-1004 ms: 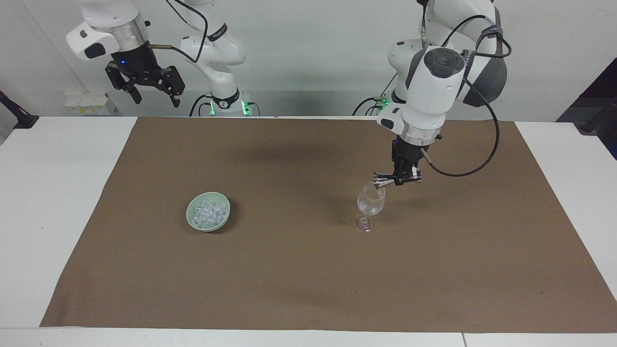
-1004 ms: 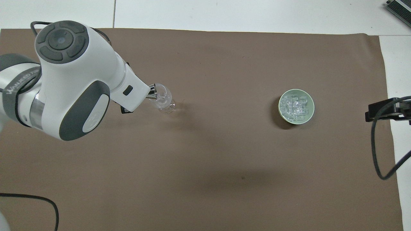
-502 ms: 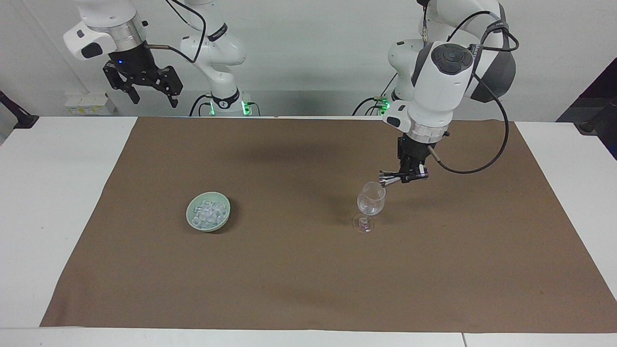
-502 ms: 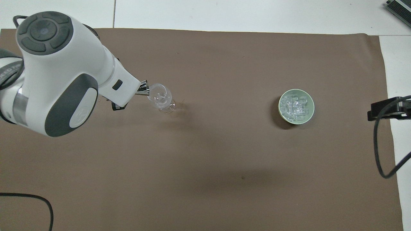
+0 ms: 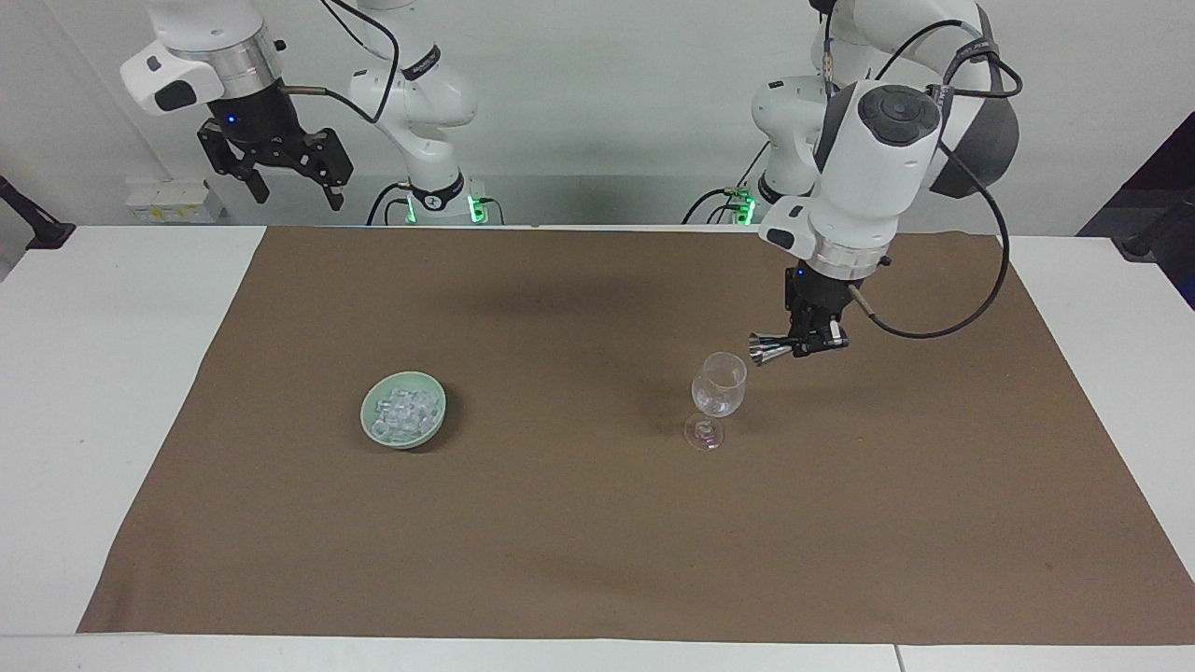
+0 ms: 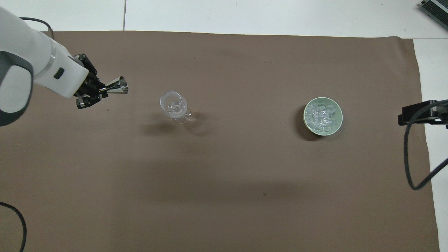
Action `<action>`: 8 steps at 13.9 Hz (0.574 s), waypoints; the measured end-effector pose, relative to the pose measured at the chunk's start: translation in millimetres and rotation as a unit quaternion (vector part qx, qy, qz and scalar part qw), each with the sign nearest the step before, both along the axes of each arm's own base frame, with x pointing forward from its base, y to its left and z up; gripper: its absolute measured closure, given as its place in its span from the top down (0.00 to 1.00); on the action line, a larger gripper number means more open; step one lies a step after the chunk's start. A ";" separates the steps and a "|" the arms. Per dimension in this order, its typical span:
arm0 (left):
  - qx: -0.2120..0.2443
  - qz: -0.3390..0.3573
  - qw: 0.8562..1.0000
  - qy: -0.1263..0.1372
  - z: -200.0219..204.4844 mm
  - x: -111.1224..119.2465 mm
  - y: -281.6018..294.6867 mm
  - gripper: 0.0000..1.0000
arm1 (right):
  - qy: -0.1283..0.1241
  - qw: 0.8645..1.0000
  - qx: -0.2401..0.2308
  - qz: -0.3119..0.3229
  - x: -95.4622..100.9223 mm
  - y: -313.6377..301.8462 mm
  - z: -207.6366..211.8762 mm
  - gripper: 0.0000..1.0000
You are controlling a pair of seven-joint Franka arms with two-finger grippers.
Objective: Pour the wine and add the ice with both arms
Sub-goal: 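Carry the silver cup back and set it down with the left gripper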
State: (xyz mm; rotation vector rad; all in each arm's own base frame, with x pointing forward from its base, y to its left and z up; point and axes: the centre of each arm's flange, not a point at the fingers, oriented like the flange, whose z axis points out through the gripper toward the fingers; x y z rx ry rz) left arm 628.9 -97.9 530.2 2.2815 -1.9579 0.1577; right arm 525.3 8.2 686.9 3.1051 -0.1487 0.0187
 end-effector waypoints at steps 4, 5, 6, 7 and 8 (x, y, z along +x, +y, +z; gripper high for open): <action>-0.122 -0.014 0.992 0.007 -19.6 15.1 57.0 0.21 | 0.001 1.000 0.000 0.000 0.1 0.4 -0.8 1.00; -0.164 -0.022 0.986 0.003 -27.7 19.2 73.0 0.21 | 0.000 1.000 0.000 0.000 0.2 0.4 -0.7 1.00; -0.198 -0.024 0.980 0.001 -39.8 23.5 90.6 0.21 | -0.001 1.000 0.000 0.000 0.4 0.4 -0.6 1.00; -0.233 -0.020 0.972 0.001 -55.2 27.6 108.8 0.21 | -0.001 1.000 0.000 0.000 0.6 0.4 -0.6 1.00; -0.269 -0.015 0.963 0.000 -71.9 30.6 125.9 0.21 | -0.001 1.000 0.000 0.001 1.1 0.8 -1.1 1.00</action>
